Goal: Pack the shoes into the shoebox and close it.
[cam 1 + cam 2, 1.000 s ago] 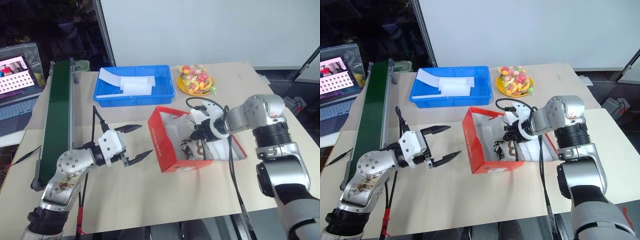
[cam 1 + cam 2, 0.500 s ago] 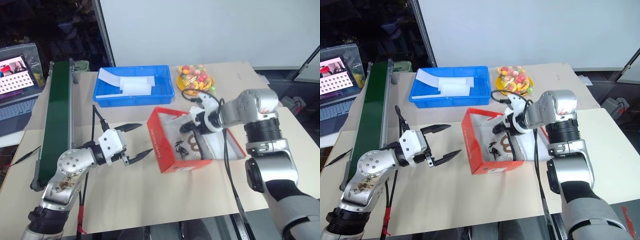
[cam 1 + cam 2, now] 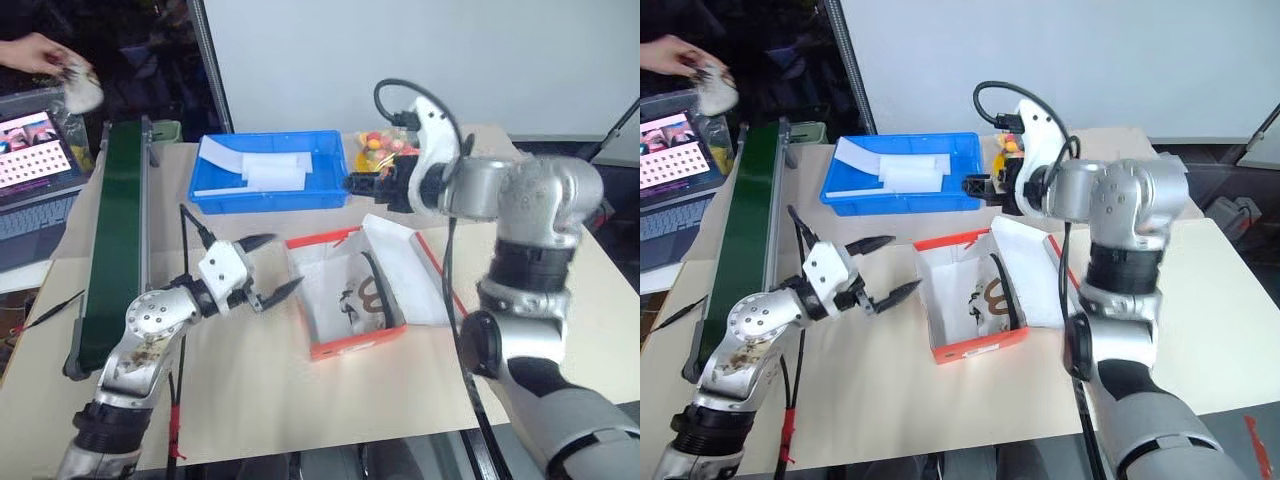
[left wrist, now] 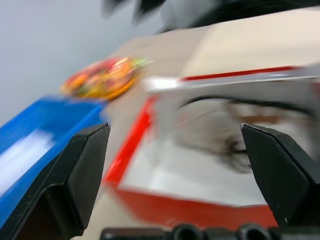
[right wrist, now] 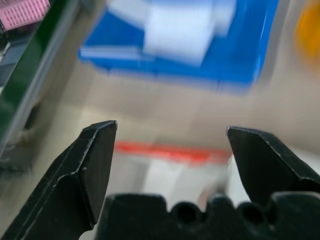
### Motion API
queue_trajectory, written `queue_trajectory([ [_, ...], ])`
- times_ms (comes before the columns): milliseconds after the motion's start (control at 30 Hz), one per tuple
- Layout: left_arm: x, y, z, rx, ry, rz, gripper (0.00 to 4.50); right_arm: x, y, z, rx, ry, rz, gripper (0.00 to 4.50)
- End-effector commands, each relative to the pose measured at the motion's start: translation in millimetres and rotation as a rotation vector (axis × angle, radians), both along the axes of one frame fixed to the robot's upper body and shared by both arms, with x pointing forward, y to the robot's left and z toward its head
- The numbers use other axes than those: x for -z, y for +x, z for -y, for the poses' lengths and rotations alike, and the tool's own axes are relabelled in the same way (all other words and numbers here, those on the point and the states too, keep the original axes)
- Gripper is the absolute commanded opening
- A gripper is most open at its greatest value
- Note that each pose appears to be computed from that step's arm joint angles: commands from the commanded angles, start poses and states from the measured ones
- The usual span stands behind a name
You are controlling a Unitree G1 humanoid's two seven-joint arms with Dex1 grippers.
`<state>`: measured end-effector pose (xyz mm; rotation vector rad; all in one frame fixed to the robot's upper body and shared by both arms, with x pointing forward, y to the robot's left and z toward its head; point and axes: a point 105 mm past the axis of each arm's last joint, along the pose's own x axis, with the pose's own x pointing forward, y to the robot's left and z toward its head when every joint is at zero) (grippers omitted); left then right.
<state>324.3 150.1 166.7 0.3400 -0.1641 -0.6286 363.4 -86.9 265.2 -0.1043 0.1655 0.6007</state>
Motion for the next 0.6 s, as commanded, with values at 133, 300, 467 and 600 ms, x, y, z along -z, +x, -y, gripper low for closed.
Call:
queue_trajectory([
  [133,-17.5,23.5,-75.2,-0.701,-0.250,-0.004,4.50,41.2,-51.1,-32.1,-0.245,-0.352,0.372,4.19],
  [300,-11.3,11.6,-101.6,-0.884,-0.291,-0.018,4.50,62.9,-52.8,-34.6,-0.201,-0.220,0.326,4.35],
  [467,-5.8,3.1,-126.8,-0.947,-0.203,-0.006,4.50,75.0,-54.6,-44.4,-0.197,-0.114,0.291,4.35],
  [600,-12.2,-0.3,-150.2,-1.007,-0.173,0.026,4.50,85.2,-53.4,-48.8,-0.214,-0.106,0.279,4.35],
])
